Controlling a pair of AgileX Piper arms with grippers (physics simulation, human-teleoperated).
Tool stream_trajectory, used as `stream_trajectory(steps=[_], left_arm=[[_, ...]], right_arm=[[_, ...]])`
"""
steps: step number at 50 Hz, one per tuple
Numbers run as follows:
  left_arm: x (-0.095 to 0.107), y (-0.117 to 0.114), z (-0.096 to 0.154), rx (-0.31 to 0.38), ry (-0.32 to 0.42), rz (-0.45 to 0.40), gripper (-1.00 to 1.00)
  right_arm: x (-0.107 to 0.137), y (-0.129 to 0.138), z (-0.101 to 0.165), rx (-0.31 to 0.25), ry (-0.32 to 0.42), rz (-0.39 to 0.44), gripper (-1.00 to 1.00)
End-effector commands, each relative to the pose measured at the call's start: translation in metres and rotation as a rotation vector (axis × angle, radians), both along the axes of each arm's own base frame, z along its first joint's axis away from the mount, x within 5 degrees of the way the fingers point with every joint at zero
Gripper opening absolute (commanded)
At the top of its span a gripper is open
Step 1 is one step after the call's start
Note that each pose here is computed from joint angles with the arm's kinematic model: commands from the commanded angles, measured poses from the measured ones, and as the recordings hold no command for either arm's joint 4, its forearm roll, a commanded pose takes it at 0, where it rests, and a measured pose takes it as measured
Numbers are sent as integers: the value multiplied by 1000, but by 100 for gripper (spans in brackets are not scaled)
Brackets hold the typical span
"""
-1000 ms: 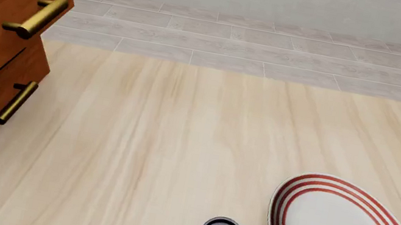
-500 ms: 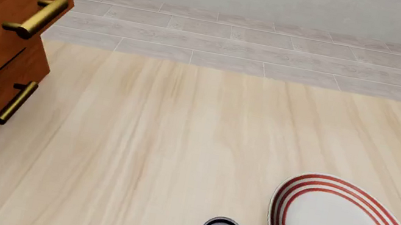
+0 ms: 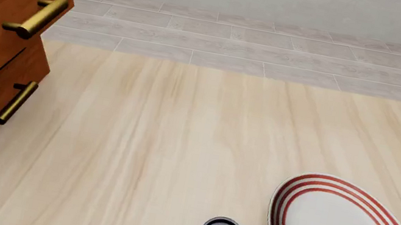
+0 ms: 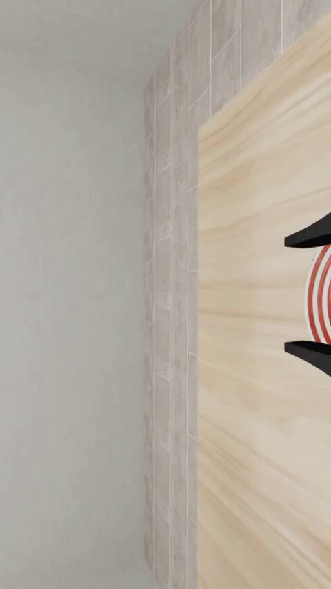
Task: Put the bowl on top of the cabinet.
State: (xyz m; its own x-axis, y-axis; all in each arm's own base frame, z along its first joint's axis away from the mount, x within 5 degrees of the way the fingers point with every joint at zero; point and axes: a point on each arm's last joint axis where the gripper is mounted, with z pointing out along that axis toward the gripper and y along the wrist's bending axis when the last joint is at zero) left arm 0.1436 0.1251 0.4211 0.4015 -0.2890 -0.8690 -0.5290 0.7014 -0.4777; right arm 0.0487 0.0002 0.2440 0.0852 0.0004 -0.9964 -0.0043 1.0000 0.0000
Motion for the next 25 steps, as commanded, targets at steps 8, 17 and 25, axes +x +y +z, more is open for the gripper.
stream_trajectory(steps=[8, 17, 25], left_arm=[[-83, -86, 41, 217, -201, -124, 100], [-104, -102, 47, 262, -227, -160, 100], [-110, -106, 46, 269, -228, -178, 100]], right_arm=[[0, 0, 0, 0, 0, 0, 100], [0, 0, 0, 0, 0, 0, 100], [0, 0, 0, 0, 0, 0, 100]])
